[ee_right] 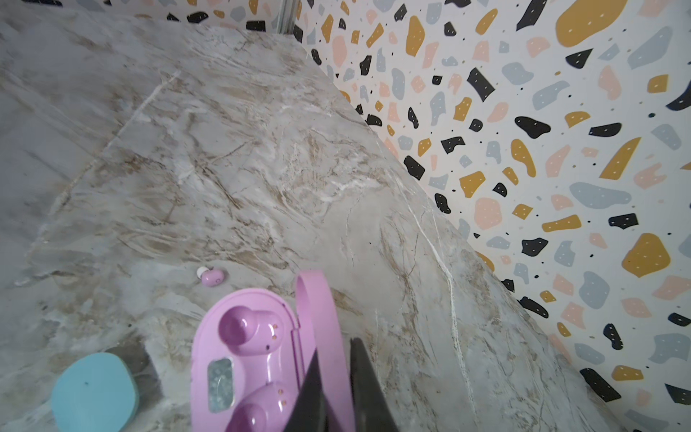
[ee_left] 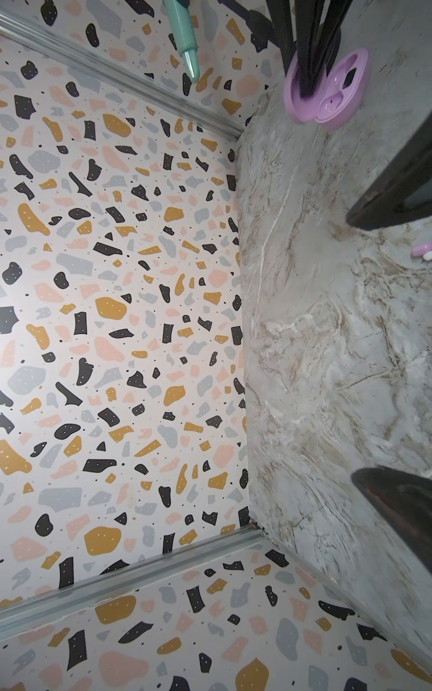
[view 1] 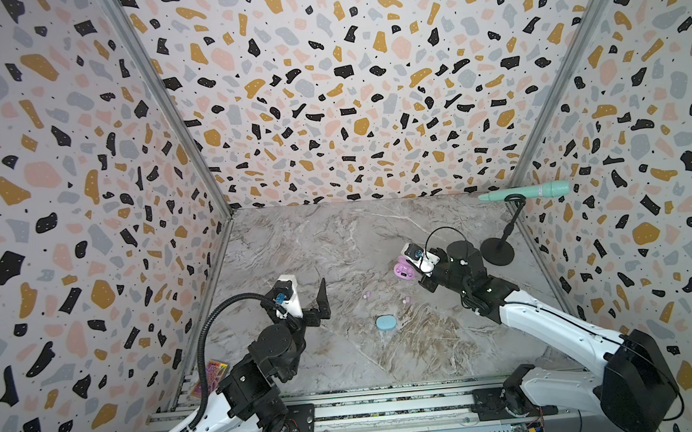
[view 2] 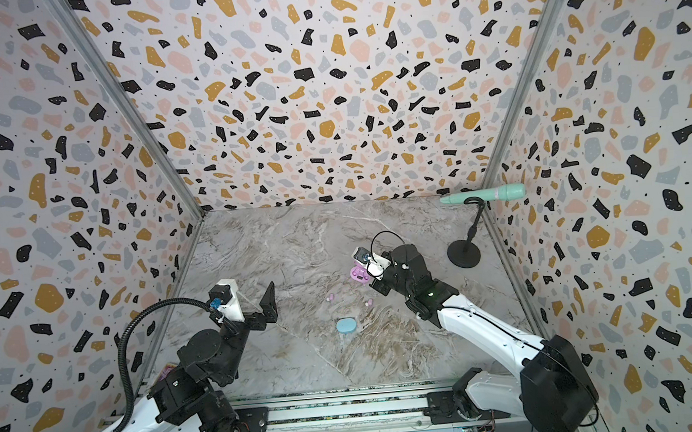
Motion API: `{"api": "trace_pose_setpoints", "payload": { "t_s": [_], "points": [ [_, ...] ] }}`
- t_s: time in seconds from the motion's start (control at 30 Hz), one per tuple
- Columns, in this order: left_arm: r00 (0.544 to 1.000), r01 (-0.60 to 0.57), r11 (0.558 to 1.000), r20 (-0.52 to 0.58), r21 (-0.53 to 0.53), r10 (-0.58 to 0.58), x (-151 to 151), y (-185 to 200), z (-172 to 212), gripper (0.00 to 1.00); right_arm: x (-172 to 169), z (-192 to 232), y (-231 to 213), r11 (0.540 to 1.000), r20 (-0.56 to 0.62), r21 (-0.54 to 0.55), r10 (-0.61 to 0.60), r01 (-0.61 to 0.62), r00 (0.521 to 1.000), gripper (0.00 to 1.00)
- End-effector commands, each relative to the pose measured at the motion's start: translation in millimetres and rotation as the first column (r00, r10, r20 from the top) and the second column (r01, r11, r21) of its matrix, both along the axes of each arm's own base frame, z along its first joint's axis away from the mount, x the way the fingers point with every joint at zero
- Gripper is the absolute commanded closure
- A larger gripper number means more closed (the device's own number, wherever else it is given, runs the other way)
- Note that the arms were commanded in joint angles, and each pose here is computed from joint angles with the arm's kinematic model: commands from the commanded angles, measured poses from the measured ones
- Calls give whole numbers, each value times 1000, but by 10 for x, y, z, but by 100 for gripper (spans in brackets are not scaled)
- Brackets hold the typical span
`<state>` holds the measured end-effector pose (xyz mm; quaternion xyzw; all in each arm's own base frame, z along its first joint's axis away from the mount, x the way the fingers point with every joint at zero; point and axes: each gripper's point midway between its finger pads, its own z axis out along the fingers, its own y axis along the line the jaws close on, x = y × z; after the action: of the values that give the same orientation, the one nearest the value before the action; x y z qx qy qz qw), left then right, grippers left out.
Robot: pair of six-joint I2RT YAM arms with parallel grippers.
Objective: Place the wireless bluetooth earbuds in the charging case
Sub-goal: 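Lower the open pink case onto the table with the right gripper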
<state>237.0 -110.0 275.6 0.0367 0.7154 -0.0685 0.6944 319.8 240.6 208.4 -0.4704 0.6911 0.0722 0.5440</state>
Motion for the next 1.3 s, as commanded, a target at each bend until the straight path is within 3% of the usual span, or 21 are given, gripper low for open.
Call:
{"api": "trace_pose_setpoints", "payload": {
  "t_s": [0.0,0.5,1.27],
  "points": [
    [1000,-18,1000,6,16,18,3,28,-25,0,128,85,44,999,84,-25,42,-40,996,100],
    [1000,-4,999,6,40,4,5,-2,-70,0,381,-557,255,973,45,-158,176,-167,983,100],
    [1000,8,999,5,52,-8,9,-30,-101,0,350,-1117,481,945,-79,-166,272,-282,959,100]
  ]
}}
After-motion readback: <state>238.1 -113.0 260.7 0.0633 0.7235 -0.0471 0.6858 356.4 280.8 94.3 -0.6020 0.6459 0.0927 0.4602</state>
